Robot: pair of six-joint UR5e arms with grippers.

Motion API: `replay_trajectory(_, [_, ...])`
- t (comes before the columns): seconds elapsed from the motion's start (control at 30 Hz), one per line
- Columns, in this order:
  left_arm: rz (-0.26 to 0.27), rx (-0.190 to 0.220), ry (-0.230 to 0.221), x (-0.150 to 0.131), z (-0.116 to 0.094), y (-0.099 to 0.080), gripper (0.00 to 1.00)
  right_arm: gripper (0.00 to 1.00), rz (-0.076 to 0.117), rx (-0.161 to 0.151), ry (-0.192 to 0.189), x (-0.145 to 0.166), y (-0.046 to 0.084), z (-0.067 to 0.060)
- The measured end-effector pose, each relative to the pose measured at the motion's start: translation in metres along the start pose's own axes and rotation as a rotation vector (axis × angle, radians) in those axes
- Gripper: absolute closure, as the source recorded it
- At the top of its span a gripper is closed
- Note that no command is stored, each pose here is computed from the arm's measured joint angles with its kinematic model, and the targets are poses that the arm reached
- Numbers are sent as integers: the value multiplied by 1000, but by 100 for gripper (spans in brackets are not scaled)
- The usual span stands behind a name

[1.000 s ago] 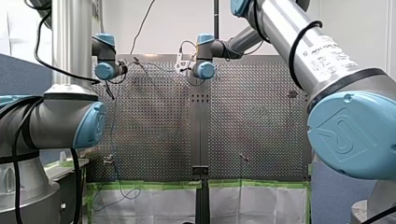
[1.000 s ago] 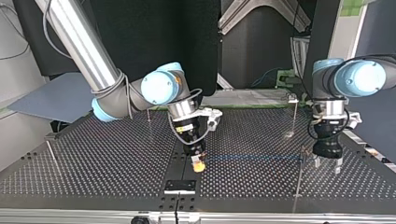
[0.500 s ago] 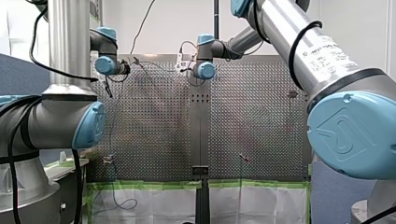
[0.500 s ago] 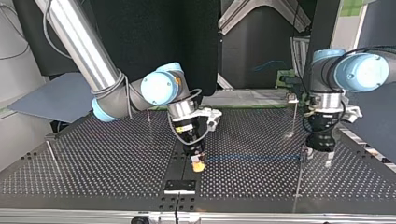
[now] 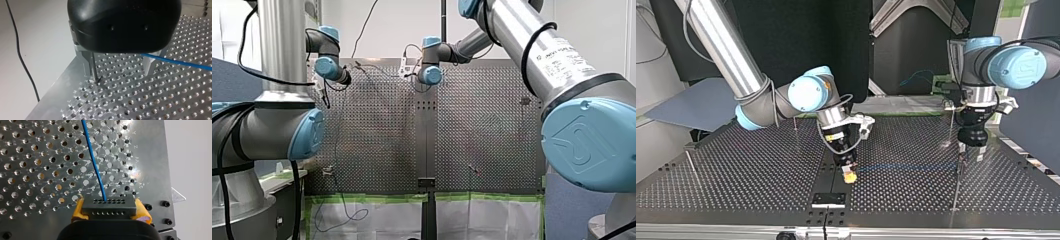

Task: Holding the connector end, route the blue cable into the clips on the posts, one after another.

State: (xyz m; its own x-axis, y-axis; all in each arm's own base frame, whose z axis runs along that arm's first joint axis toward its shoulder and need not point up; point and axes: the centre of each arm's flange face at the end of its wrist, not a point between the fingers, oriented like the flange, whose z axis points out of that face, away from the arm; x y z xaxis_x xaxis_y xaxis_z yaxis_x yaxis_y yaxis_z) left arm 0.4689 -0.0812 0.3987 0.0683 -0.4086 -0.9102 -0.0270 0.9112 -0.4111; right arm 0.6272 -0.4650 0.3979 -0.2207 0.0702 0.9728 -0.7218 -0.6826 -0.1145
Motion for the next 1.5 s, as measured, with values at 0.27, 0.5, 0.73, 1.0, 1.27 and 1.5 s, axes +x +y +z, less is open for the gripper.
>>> replay_trajectory(0.27, [-11,4,47,-3,-18,-15,0,100,0,1,-1,0,-1,0])
replay_trajectory(0.5, [-24,9,104,1,-30,-24,0,100,0,2,-2,0,-2,0])
replay_trajectory(0.73, [-11,-14,117,-9,-46,-29,0,100,1,3,-4,-1,-2,-1])
replay_trajectory(1.0, [47,-14,92,-29,-68,-40,0,100,2,3,-6,-2,-3,-1])
replay_trajectory(1.27, [97,97,89,-28,-72,-62,0,100,2,3,-8,-2,-3,-1])
replay_trajectory(1.5, [138,102,145,-11,-70,-64,0,100,2,2,-12,-3,-3,-1])
